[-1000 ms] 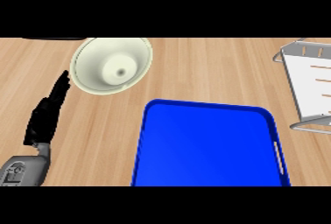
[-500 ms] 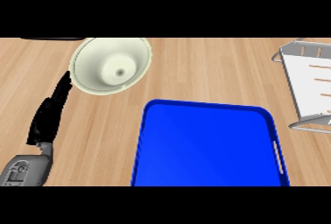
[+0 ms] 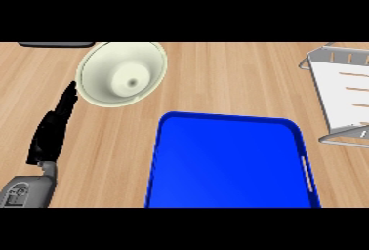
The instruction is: Pick the bell pepper from the tray and place it in the tiered basket
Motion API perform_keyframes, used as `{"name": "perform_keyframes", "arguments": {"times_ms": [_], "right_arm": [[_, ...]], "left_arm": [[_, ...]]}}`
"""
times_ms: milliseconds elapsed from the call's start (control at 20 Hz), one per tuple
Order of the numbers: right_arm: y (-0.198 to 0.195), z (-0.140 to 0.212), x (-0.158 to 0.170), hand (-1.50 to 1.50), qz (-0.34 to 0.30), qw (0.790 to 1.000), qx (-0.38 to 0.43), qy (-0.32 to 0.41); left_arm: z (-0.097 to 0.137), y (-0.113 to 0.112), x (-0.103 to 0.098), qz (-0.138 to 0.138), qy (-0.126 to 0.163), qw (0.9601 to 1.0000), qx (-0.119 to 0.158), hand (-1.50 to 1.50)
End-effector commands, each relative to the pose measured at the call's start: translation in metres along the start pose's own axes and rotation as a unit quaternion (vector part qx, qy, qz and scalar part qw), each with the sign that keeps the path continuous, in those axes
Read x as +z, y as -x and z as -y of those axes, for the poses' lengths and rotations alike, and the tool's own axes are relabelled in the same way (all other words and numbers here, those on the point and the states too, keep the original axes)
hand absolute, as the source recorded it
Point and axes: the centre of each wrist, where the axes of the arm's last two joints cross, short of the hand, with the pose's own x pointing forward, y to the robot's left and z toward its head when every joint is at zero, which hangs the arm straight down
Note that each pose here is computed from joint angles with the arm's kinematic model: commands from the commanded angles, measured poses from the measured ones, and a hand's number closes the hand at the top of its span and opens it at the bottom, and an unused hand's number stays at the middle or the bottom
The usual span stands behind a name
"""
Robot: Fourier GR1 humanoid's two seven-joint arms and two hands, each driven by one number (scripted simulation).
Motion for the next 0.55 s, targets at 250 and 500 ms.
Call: {"name": "perform_keyframes", "arguments": {"times_ms": [250, 500], "right_arm": [[0.029, 0.053, 0.065, -1.50, -0.152, 0.987, -0.054, -0.011], [0.039, 0.096, 0.070, -1.50, -0.139, 0.985, -0.104, 0.020]], "left_arm": [[-0.008, 0.010, 0.008, -0.016, -0.003, 0.9999, -0.001, 0.00], [0.004, 0.002, 0.001, -0.007, 0.006, 1.0000, 0.003, 0.00]]}}
